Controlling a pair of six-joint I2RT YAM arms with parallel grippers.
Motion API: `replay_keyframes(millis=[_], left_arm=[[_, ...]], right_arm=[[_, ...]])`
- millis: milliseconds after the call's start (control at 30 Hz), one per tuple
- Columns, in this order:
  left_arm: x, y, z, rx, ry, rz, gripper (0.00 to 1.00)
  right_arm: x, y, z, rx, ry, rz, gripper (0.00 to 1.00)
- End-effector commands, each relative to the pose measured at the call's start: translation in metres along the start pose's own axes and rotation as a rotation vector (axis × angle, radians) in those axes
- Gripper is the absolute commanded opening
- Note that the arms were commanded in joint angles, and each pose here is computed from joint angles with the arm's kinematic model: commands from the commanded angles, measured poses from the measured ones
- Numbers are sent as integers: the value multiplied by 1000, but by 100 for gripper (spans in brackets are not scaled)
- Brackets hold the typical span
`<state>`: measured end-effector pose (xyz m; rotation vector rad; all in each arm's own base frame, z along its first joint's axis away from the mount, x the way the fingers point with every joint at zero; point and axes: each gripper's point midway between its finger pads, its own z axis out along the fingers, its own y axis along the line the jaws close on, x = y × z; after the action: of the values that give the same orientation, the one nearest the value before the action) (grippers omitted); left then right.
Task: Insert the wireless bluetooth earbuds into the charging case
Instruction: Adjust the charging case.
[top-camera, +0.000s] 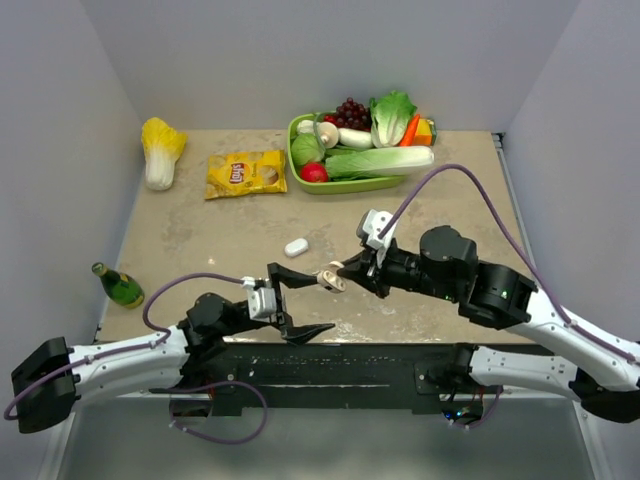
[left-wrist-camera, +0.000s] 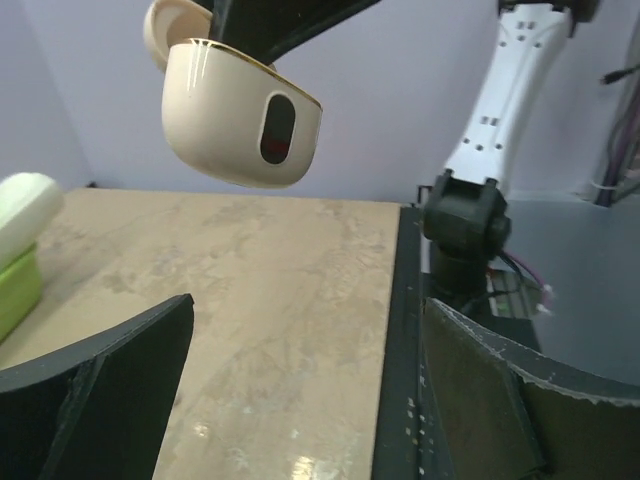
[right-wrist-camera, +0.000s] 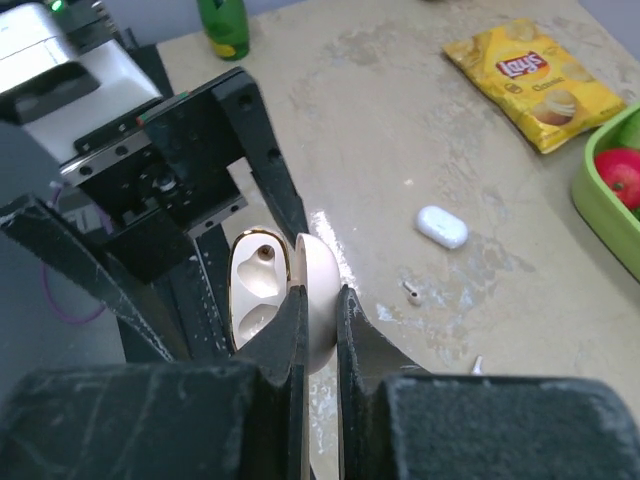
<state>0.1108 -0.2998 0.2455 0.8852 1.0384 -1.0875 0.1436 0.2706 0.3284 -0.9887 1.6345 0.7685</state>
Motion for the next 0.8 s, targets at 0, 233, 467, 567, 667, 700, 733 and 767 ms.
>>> replay_keyframes(millis=[0,233,467,567,667,700,733,767], left_arm=[[-14,-20,7,153,24,-91,95],[-28,-16,11,253,6,-131,83],[-24,-17,14,278,23,-139,75],[-23,-18,14,282,19,-147,75],[-27,-18,14,277,-6,-152,74],[-28,-18,14,278,-12,-161,73],[-28,-18,14,277,-15,-166,72],[-31,-17,15,275,-28,-163,68]], right_arm=[[18,20,4,-93,100,-123,0],[34,32,5,-118,160,-178,0],[36,32,5,-108,147,-163,0],[34,28,7,-84,138,-161,0],[33,27,9,-76,124,-153,0],[34,27,10,-73,126,-152,0],[32,26,11,-68,115,-150,0],[32,25,12,-62,114,-149,0]])
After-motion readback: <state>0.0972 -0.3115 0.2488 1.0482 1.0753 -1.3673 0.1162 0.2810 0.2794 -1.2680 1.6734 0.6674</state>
